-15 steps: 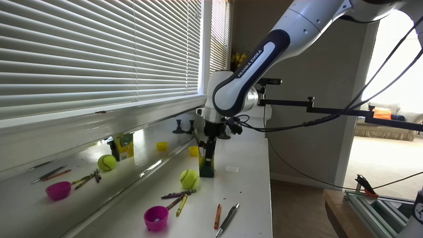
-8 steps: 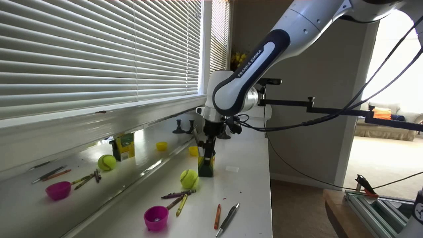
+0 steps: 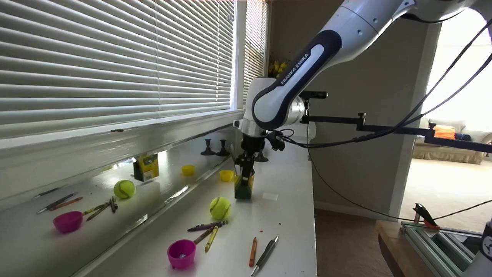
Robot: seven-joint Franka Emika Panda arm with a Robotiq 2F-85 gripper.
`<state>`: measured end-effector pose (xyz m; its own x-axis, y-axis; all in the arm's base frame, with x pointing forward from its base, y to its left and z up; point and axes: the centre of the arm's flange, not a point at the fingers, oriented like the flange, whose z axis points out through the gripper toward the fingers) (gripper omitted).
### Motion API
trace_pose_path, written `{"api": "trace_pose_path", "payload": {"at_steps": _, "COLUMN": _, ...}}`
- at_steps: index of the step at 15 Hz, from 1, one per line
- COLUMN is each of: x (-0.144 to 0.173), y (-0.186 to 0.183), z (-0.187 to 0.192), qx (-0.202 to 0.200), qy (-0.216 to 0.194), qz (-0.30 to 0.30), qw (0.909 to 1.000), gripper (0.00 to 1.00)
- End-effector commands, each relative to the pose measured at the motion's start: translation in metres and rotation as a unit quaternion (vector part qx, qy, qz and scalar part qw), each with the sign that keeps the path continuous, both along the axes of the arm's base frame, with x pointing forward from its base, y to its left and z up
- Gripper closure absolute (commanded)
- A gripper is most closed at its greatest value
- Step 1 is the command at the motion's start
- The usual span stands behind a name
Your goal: Move the box to the right
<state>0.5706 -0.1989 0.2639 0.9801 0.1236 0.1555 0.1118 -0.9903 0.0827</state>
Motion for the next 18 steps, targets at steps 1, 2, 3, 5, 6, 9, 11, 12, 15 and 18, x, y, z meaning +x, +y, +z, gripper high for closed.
{"api": "trace_pose_path", "payload": {"at_steps": 1, "x": -0.029, "y": -0.016, "z": 0.026, "qx": -0.001, "qy": -0.017, "qz": -0.017, "qw": 0.9997, "gripper": 0.47}}
{"api": "trace_pose_path", "payload": {"at_steps": 2, "x": -0.033, "y": -0.022, "z": 0.028, "qx": -0.001, "qy": -0.017, "qz": -0.023, "qw": 0.9996, "gripper": 0.47}}
{"api": "trace_pose_path", "payload": {"at_steps": 3, "x": -0.037, "y": -0.029, "z": 0.030, "qx": -0.002, "qy": -0.020, "qz": -0.034, "qw": 0.9992, "gripper": 0.47}}
{"api": "trace_pose_path", "payload": {"at_steps": 5, "x": -0.044, "y": -0.043, "z": 0.032, "qx": -0.002, "qy": -0.024, "qz": -0.052, "qw": 0.9983, "gripper": 0.47}}
{"api": "trace_pose_path", "payload": {"at_steps": 6, "x": -0.046, "y": -0.052, "z": 0.032, "qx": -0.002, "qy": -0.023, "qz": -0.064, "qw": 0.9977, "gripper": 0.47}}
{"api": "trace_pose_path", "payload": {"at_steps": 9, "x": -0.052, "y": -0.080, "z": 0.030, "qx": 0.003, "qy": -0.024, "qz": -0.097, "qw": 0.9950, "gripper": 0.47}}
{"api": "trace_pose_path", "payload": {"at_steps": 11, "x": -0.055, "y": -0.098, "z": 0.034, "qx": 0.008, "qy": -0.031, "qz": -0.121, "qw": 0.9922, "gripper": 0.47}}
{"api": "trace_pose_path", "payload": {"at_steps": 12, "x": -0.056, "y": -0.107, "z": 0.036, "qx": 0.010, "qy": -0.035, "qz": -0.132, "qw": 0.9906, "gripper": 0.47}}
{"api": "trace_pose_path", "payload": {"at_steps": 15, "x": -0.051, "y": -0.129, "z": 0.043, "qx": 0.010, "qy": -0.051, "qz": -0.159, "qw": 0.9860, "gripper": 0.47}}
{"api": "trace_pose_path", "payload": {"at_steps": 18, "x": -0.039, "y": -0.144, "z": 0.052, "qx": 0.009, "qy": -0.060, "qz": -0.166, "qw": 0.9842, "gripper": 0.47}}
